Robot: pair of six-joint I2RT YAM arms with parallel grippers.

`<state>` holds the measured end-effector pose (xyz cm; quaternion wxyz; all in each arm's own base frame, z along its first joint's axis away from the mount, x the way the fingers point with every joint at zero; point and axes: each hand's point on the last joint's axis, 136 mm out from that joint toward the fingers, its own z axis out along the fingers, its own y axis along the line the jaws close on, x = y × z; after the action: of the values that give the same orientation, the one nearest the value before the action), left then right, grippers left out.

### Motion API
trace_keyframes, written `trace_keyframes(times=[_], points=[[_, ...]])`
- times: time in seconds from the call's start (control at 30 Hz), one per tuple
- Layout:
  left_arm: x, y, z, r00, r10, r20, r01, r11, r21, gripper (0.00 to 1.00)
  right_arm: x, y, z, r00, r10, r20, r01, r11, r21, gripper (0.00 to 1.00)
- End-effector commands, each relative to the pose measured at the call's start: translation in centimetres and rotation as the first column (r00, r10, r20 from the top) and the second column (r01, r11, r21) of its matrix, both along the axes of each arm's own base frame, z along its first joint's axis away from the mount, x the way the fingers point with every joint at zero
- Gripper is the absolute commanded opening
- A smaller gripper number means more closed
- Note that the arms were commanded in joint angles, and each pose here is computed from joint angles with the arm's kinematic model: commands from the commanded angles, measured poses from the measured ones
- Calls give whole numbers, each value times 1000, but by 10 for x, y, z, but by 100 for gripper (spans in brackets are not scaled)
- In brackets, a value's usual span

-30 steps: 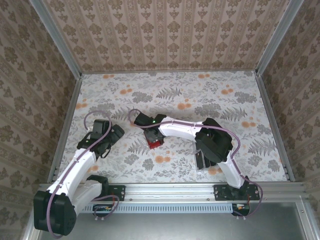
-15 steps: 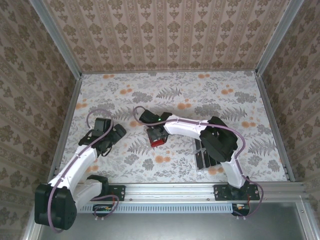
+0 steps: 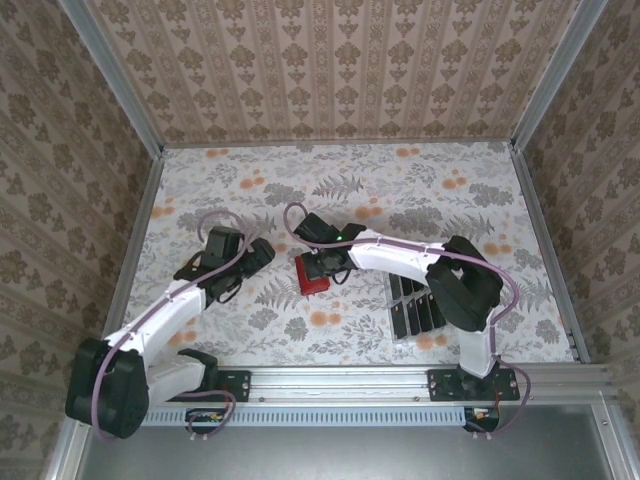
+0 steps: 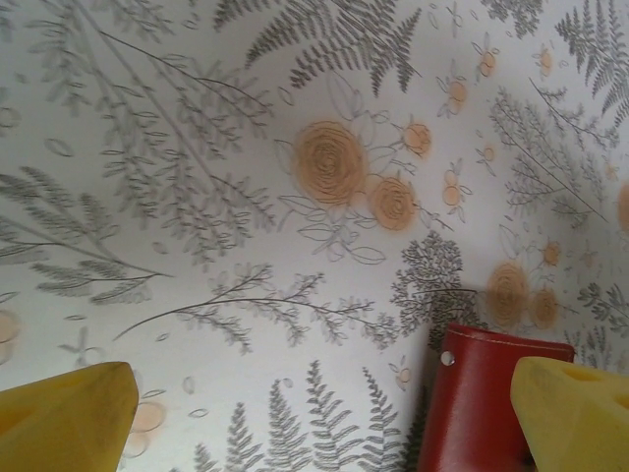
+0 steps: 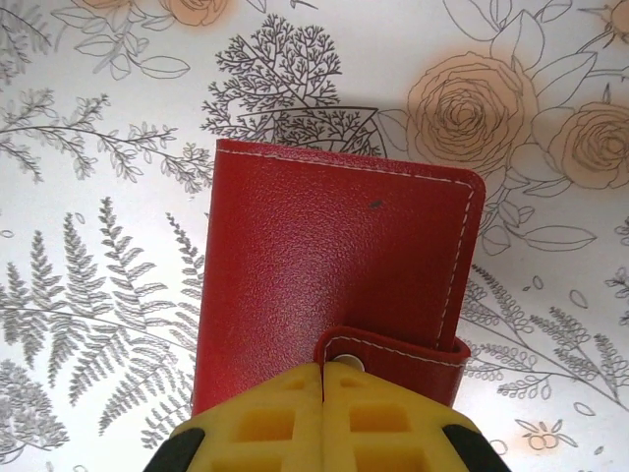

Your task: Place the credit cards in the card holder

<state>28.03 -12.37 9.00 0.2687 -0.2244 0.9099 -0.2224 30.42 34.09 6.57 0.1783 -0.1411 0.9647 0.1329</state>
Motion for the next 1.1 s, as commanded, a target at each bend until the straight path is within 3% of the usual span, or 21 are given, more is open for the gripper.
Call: trace_keyframes(times=[0.0,0.3,0.8,0.93,1.07], points=[[17,-24,15,998,-25,53,29,996,-80,100,1,5,21,1000,-30,-5,31,993,114,0],[24,-57,19,991,-65,121,83,985,-149,100,-3,8,50,999,-45,-12,47,969,242,0],[30,-83,45,966,-44,254,108,963,-246,96,-2,19,94,998,-55,12,47,926,375,0],[28,-88,48,961,-48,272,121,958,-260,88,-2,21,98,998,-55,13,46,921,386,0],[26,-90,49,957,-46,287,127,954,-272,67,-1,20,97,998,-60,15,49,921,386,0]])
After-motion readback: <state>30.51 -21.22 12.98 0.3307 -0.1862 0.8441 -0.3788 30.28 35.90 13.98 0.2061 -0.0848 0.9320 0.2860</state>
